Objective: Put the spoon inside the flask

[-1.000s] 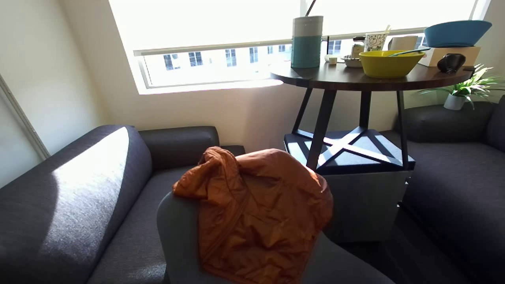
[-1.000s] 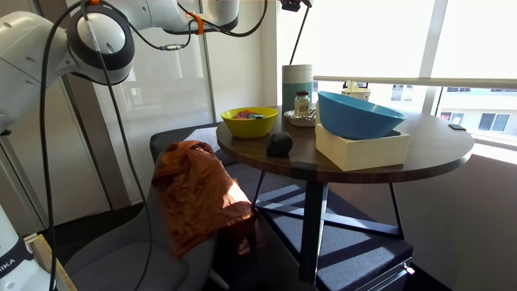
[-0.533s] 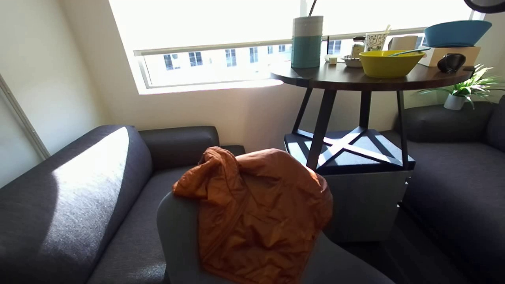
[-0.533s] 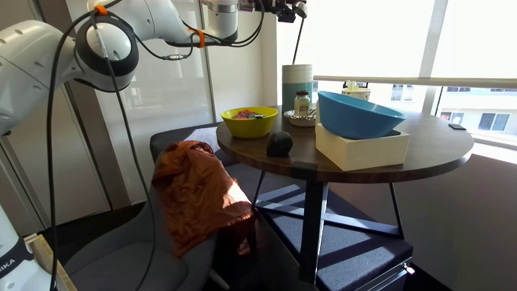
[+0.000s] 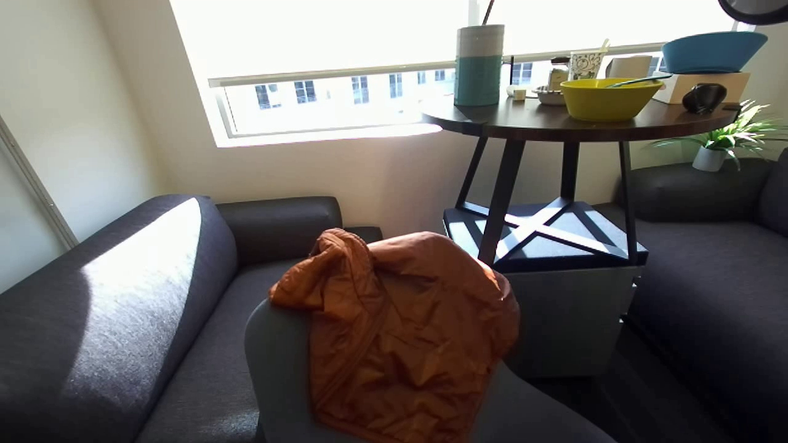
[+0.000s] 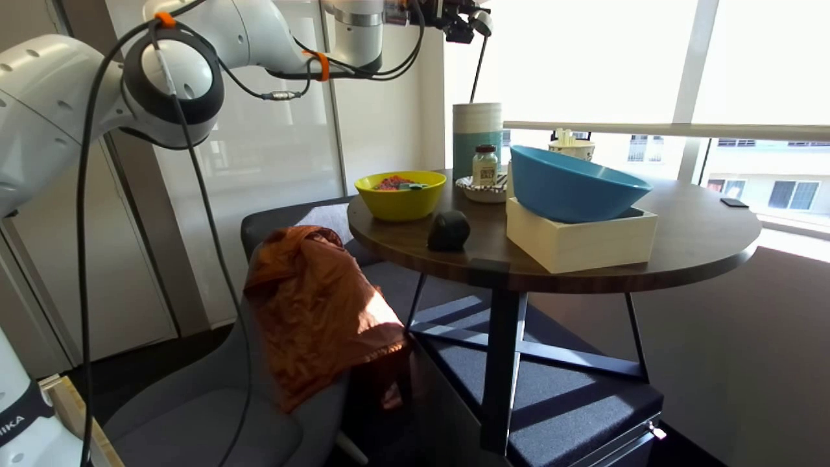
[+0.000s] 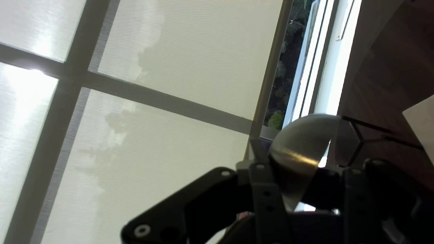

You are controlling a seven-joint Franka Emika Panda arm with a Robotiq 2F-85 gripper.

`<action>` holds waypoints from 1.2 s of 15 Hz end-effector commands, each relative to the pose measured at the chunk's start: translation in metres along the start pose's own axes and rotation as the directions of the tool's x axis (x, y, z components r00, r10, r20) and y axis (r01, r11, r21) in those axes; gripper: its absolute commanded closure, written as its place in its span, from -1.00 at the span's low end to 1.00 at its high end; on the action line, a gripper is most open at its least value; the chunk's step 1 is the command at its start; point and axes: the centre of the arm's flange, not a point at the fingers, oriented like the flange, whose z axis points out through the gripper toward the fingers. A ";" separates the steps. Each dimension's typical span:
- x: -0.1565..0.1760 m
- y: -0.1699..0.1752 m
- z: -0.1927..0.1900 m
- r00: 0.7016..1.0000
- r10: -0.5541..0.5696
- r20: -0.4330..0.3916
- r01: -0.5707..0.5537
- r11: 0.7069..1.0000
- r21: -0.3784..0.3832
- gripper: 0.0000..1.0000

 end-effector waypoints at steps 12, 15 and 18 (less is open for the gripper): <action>0.094 -0.057 -0.003 0.982 -0.188 -0.020 0.188 0.982 -0.006 0.99; 0.091 -0.054 -0.001 0.986 -0.168 0.020 0.168 0.986 -0.018 0.44; 0.080 -0.048 0.004 0.990 -0.126 0.065 0.126 0.992 -0.007 0.17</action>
